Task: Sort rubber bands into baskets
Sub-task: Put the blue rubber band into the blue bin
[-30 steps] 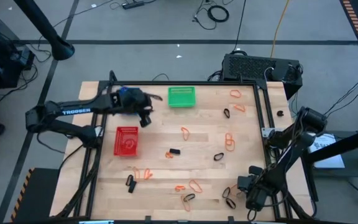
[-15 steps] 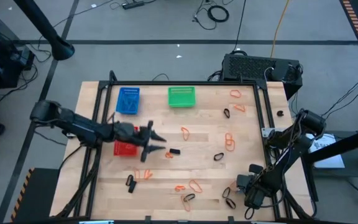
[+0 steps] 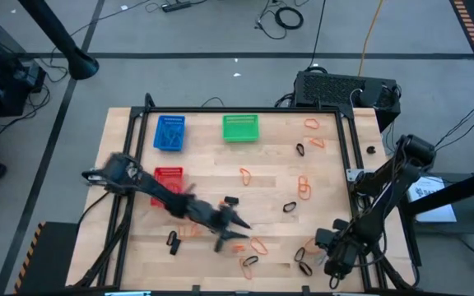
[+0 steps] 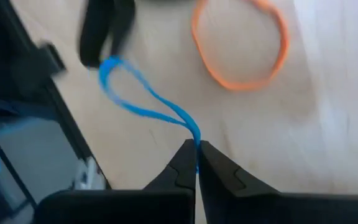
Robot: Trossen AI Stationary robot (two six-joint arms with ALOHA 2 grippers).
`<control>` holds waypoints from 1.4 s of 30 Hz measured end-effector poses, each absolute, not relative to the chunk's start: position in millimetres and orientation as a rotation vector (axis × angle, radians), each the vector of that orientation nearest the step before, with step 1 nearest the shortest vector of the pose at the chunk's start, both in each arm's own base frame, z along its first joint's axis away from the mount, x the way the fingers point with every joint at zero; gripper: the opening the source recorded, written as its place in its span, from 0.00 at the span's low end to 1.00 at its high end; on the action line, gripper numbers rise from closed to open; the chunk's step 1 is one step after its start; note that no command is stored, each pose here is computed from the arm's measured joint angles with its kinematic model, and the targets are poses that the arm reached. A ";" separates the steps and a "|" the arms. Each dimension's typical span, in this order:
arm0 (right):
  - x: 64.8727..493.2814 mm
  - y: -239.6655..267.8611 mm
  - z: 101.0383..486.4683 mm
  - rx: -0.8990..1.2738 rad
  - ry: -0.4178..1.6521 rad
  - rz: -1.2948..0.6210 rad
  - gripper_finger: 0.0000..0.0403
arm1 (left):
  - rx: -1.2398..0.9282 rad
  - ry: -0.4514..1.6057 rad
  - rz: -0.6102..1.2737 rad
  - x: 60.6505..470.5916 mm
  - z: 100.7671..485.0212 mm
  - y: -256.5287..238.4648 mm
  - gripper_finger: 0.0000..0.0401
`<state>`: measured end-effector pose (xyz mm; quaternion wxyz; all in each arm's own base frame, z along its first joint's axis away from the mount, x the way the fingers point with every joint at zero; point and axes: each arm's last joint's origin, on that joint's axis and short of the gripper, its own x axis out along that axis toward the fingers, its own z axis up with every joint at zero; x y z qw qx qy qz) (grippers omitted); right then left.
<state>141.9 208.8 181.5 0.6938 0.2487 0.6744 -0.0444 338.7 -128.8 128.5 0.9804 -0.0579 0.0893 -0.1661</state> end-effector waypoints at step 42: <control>183.6 158.8 192.0 -0.238 0.936 -0.266 0.00 | -0.425 0.264 -0.248 482.7 130.6 -80.7 0.37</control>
